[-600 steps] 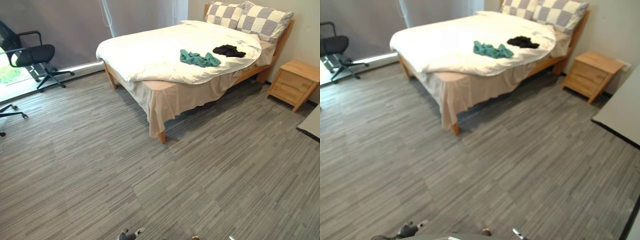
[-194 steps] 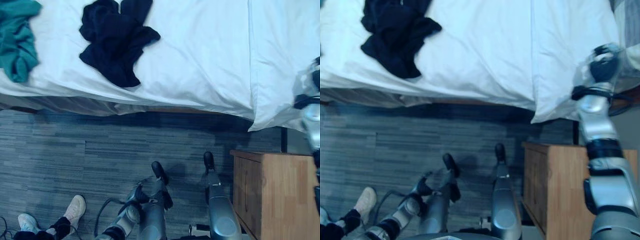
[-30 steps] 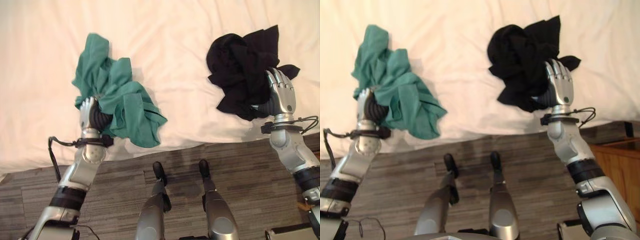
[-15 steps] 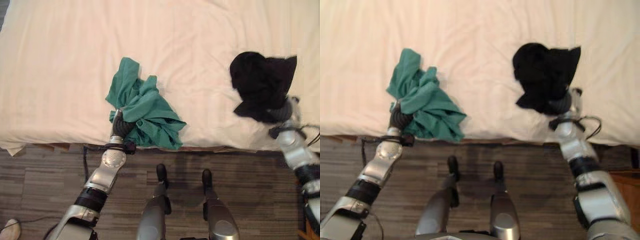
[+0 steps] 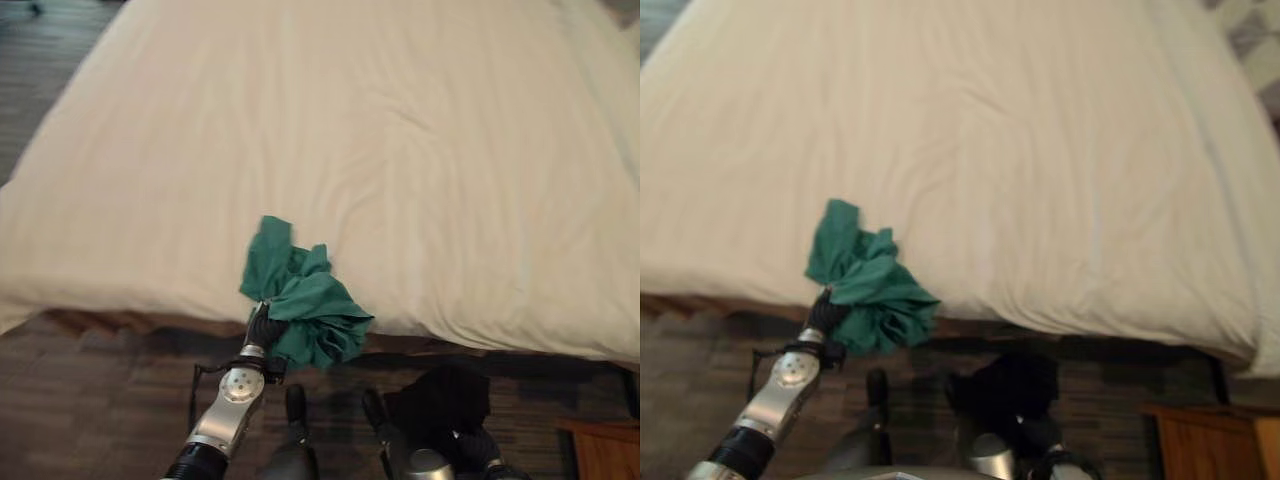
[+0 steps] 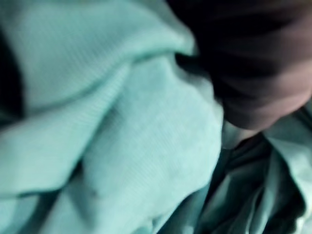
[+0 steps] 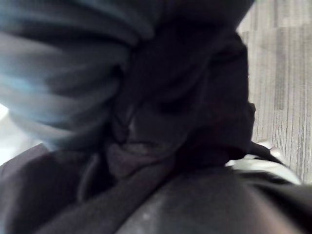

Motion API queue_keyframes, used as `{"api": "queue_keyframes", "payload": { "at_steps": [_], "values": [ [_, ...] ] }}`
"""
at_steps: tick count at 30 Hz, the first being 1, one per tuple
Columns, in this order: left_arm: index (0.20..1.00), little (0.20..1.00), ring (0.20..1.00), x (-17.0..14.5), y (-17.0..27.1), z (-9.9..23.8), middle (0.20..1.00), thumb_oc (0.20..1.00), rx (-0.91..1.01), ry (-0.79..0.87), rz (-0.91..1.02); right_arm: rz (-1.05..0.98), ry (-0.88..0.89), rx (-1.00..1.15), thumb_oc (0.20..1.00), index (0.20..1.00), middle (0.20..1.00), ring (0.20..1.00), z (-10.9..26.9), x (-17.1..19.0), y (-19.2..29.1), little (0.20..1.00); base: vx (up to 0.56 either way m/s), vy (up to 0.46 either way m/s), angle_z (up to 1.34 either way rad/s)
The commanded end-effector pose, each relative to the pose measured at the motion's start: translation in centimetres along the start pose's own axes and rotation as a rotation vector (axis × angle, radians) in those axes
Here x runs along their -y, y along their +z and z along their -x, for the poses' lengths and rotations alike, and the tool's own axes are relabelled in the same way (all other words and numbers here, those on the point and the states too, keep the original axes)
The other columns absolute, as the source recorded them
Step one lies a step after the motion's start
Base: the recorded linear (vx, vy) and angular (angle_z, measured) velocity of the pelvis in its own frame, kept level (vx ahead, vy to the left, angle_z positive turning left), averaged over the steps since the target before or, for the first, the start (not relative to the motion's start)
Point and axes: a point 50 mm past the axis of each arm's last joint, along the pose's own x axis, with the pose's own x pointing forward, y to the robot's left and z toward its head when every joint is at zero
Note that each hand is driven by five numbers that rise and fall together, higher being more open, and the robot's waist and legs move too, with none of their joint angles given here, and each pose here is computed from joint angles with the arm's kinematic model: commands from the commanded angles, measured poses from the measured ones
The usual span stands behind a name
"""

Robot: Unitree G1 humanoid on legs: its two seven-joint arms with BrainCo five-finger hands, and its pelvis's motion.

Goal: Tidy up the quilt and then pick up the clothes from the bed and put them into the laundry hamper.

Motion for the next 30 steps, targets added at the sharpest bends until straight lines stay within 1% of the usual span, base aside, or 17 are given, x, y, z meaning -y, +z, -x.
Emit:
{"api": "queue_keyframes", "payload": {
  "at_steps": [1, 3, 5, 6, 7, 8, 9, 10, 12, 14, 17, 18, 21, 24, 26, 29, 30],
  "values": [
    [0.200, 0.200, 0.200, -0.5, -1.1, 0.2, 0.200, 0.200, -0.043, 0.061, 0.063, 0.112, 0.001, 0.226, 0.200, 0.200, 0.200, 0.200, -2.6, -0.2, 6.6, 0.200, -0.10, -0.089, 0.52],
    [0.200, 0.200, 0.200, 0.2, -1.6, -0.3, 0.200, 0.200, -0.071, 0.084, 0.094, 0.159, -0.061, 0.284, 0.200, 0.200, 0.200, 0.200, -3.1, 1.2, 8.6, 0.200, -0.19, -0.003, 0.73],
    [0.200, 0.200, 0.200, 0.7, -2.1, -0.2, 0.200, 0.200, -0.092, 0.104, 0.106, 0.169, -0.100, 0.327, 0.200, 0.200, 0.200, 0.200, -3.2, 1.8, 10.0, 0.200, -0.16, 0.051, 1.64],
    [0.200, 0.200, 0.200, -2.0, -5.5, 1.7, 0.200, 0.200, -0.218, 0.144, 0.066, 0.133, -0.125, 0.355, 0.200, 0.200, 0.200, 0.200, -3.2, 2.5, 10.6, 0.200, -0.06, 0.025, 2.08],
    [0.200, 0.200, 0.200, -2.1, -5.5, 1.7, 0.200, 0.200, -0.218, 0.144, 0.066, 0.133, -0.125, 0.355, 0.200, 0.200, 0.200, 0.200, -3.2, 2.5, 10.6, 0.200, 0.01, 0.034, 1.57],
    [0.200, 0.200, 0.200, -4.3, -1.5, 0.3, 0.200, 0.200, -0.012, 0.185, -0.062, 0.118, -0.138, 0.396, 0.200, 0.200, 0.200, 0.200, -2.9, 2.8, 11.3, 0.200, 0.02, 0.022, 1.20],
    [0.200, 0.200, 0.200, -4.3, -1.5, 0.3, 0.200, 0.200, -0.012, 0.185, -0.062, 0.118, -0.138, 0.396, 0.200, 0.200, 0.200, 0.200, -2.9, 2.8, 11.3, 0.200, 0.10, 0.216, 0.87],
    [0.200, 0.200, 0.200, -5.5, -6.5, 1.7, 0.200, 0.200, -0.273, 0.356, 0.107, 0.118, -0.137, 0.373, 0.200, 0.200, 0.200, 0.200, -2.6, 3.1, 10.5, 0.200, 0.09, 0.262, 1.04],
    [0.200, 0.200, 0.200, -4.3, -5.7, 1.4, 0.200, 0.200, -0.226, 0.333, 0.139, 0.102, -0.190, 0.328, 0.200, 0.200, 0.200, 0.200, -2.8, 3.9, 9.6, 0.200, 0.06, 0.304, 2.08],
    [0.200, 0.200, 0.200, -3.9, -6.0, 1.5, 0.200, 0.200, -0.233, 0.335, 0.167, 0.058, -0.260, 0.268, 0.200, 0.200, 0.200, 0.200, -2.6, 4.9, 8.1, 0.200, 0.12, 0.381, 2.42],
    [0.200, 0.200, 0.200, -3.8, -6.6, 1.6, 0.200, 0.200, -0.276, 0.335, 0.158, 0.020, -0.294, 0.215, 0.200, 0.200, 0.200, 0.200, -2.3, 5.4, 6.8, 0.200, 0.14, 0.410, 1.78],
    [0.200, 0.200, 0.200, -3.8, -6.4, 1.4, 0.200, 0.200, -0.268, 0.338, 0.160, -0.031, -0.304, 0.222, 0.200, 0.200, 0.200, 0.200, -2.1, 5.2, 6.7, 0.200, 0.08, 0.305, 1.42],
    [0.200, 0.200, 0.200, -3.6, -5.5, 0.6, 0.200, 0.200, -0.239, 0.327, 0.150, -0.084, -0.316, 0.261, 0.200, 0.200, 0.200, 0.200, -2.0, 5.4, 7.5, 0.200, 0.00, 0.221, 1.00],
    [0.200, 0.200, 0.200, -2.2, -4.1, -0.6, 0.200, 0.200, -0.184, 0.272, 0.148, -0.107, -0.361, 0.268, 0.200, 0.200, 0.200, 0.200, -1.6, 6.2, 7.3, 0.200, 0.04, 0.144, 1.28],
    [0.200, 0.200, 0.200, -1.8, -3.4, -1.0, 0.200, 0.200, -0.158, 0.253, 0.142, -0.125, -0.377, 0.245, 0.200, 0.200, 0.200, 0.200, -1.6, 6.4, 6.6, 0.200, 0.03, 0.019, 0.89],
    [0.200, 0.200, 0.200, -1.3, -3.4, -1.0, 0.200, 0.200, -0.147, 0.240, 0.158, -0.125, -0.378, 0.212, 0.200, 0.200, 0.200, 0.200, -1.7, 6.3, 5.9, 0.200, -0.01, -0.041, 1.06],
    [0.200, 0.200, 0.200, 3.2, 9.6, -7.0, 0.200, 0.200, 0.259, 0.078, 0.189, 0.023, -0.285, 0.197, 0.200, 0.200, 0.200, 0.200, -3.4, 7.9, 8.1, 0.200, 0.00, -0.051, 0.40]
  ]
}}
